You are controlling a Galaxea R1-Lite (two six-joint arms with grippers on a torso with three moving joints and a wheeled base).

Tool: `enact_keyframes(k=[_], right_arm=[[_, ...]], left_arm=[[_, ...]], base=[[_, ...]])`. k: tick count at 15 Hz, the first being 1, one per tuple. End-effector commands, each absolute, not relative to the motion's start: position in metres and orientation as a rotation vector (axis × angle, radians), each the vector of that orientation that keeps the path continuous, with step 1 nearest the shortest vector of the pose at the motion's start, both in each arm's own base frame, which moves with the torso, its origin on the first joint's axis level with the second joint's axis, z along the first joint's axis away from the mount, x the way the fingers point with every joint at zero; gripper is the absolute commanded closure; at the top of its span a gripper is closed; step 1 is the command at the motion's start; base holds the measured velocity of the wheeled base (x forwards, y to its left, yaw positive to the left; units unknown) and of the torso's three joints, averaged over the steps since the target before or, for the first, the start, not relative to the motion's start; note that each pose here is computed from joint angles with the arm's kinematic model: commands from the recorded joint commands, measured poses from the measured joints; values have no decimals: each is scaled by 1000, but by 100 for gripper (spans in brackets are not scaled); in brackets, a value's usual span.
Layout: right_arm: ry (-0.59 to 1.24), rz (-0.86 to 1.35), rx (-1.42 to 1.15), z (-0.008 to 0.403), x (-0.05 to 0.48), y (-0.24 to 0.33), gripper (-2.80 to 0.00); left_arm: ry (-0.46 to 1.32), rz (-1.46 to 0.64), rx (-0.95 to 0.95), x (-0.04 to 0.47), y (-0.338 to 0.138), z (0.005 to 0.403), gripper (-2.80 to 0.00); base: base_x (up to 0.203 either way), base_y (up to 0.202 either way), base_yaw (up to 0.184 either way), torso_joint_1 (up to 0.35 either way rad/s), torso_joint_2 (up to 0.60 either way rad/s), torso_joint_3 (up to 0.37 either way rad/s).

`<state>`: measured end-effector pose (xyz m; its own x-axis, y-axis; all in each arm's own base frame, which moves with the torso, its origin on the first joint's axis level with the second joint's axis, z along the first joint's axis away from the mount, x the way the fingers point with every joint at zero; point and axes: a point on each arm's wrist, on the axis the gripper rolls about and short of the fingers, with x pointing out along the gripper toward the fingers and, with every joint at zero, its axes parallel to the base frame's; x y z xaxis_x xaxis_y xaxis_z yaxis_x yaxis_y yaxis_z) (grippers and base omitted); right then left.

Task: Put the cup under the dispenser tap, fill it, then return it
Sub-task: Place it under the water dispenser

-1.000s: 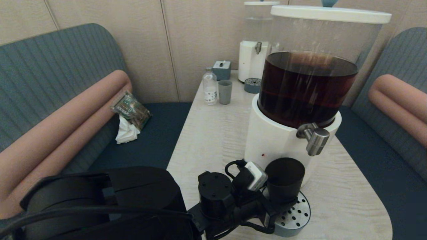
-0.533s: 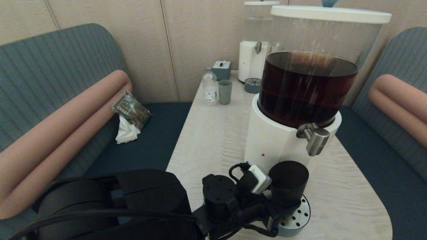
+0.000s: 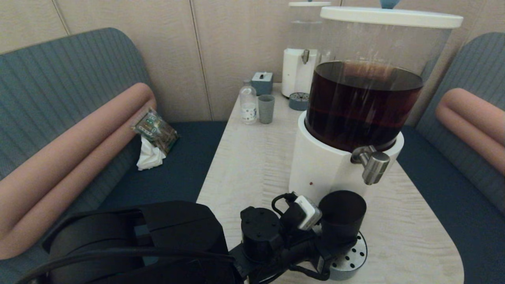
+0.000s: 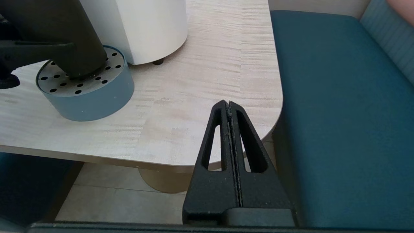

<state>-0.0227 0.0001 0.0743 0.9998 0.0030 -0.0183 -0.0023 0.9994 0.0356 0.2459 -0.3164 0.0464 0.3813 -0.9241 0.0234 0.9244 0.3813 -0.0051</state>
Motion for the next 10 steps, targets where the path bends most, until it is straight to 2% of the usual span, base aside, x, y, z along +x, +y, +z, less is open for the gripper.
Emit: enact_keyframes(k=[1,10], right_arm=[[17,3,38,74,-23,0,0],[18,3,37,74,-23,0,0]], left_arm=[[-14,-1181,-17,246,-316,44,-280],[-30,-1135,-19,243,-315,52,-280]], base=[[0,0,0,0,0,0],[0,0,0,0,0,0]])
